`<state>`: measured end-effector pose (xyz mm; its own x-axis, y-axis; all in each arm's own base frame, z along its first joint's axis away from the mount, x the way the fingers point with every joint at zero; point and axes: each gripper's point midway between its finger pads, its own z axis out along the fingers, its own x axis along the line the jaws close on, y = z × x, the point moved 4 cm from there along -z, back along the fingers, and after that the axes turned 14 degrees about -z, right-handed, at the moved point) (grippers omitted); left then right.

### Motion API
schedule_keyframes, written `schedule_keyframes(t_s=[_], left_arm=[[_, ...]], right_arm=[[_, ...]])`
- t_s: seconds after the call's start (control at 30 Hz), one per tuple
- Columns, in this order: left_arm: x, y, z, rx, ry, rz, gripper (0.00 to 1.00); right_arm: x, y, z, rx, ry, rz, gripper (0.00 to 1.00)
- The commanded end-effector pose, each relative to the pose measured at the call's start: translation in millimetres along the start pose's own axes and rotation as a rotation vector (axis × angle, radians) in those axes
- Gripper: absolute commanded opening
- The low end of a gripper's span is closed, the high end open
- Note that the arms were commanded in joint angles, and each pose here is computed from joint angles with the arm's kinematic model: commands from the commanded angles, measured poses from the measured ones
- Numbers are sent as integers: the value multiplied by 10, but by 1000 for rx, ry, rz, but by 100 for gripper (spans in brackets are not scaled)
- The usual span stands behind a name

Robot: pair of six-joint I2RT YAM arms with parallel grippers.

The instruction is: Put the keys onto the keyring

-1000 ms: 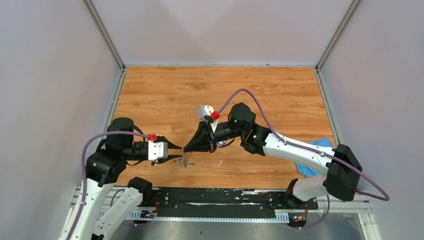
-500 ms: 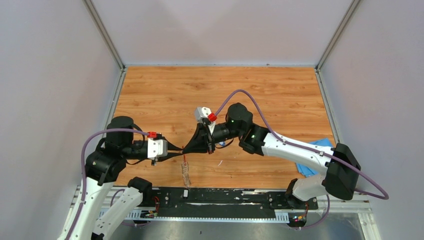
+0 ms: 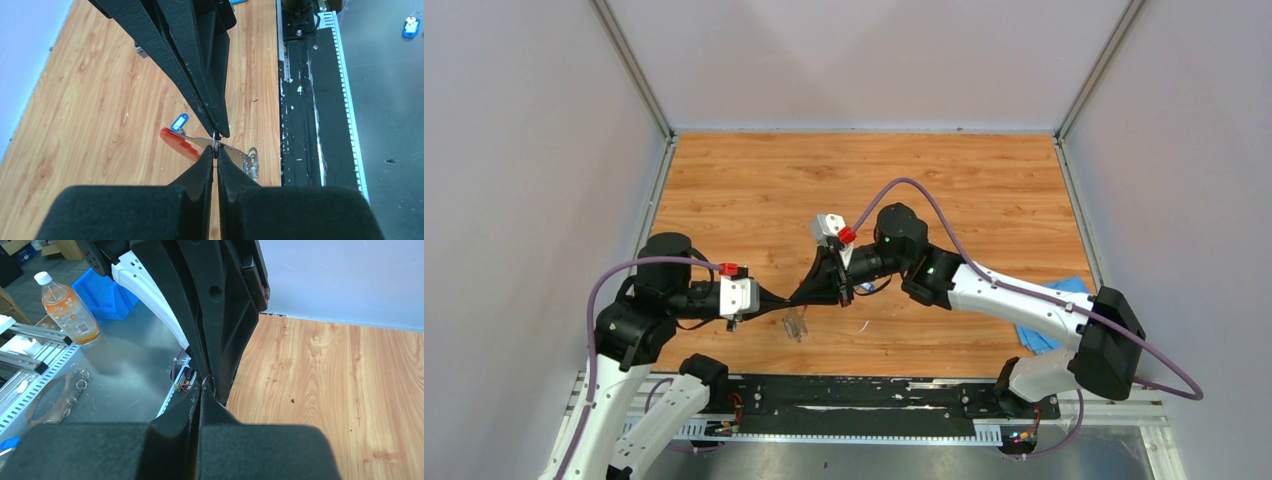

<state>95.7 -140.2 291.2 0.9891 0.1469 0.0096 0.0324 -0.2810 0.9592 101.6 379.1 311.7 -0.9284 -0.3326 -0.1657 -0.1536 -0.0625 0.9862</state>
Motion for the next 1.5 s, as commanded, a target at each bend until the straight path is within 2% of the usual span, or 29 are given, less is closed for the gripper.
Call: schedule_keyframes(t_s=[0.0,0.13,0.2,0.27,0.43,0.6,0.73,0.97,1.2,1.37,1.47], left_arm=[[15,14,-1,-2,3,-11,8],[15,21,6,-2,-3,-21,13],[16,23,7,-2,-4,-27,10],[2,14,9,-5,-10,-23,1],[-55,0,3,-27,-33,57,0],[-133,39,-41,-67,-45,252,0],[-172,65,-71,-89,-42,401,0],[-245,159,-127,-131,-35,650,0],[-303,233,-165,-155,-35,719,0],[-296,196,-162,-144,-29,663,0],[-249,172,-143,-121,-27,534,0]], right_arm=[[49,151,67,-13,44,-35,0],[39,134,90,1,51,-25,0],[41,136,95,3,52,-23,0],[42,135,98,5,54,-22,0],[58,155,89,21,62,-24,0],[101,214,-26,35,29,-95,35],[123,280,-154,35,-32,-185,45],[124,379,-303,32,-104,-325,47],[180,411,-355,27,-97,-354,45],[213,405,-372,26,-94,-338,44],[202,416,-366,21,-102,-327,42]])
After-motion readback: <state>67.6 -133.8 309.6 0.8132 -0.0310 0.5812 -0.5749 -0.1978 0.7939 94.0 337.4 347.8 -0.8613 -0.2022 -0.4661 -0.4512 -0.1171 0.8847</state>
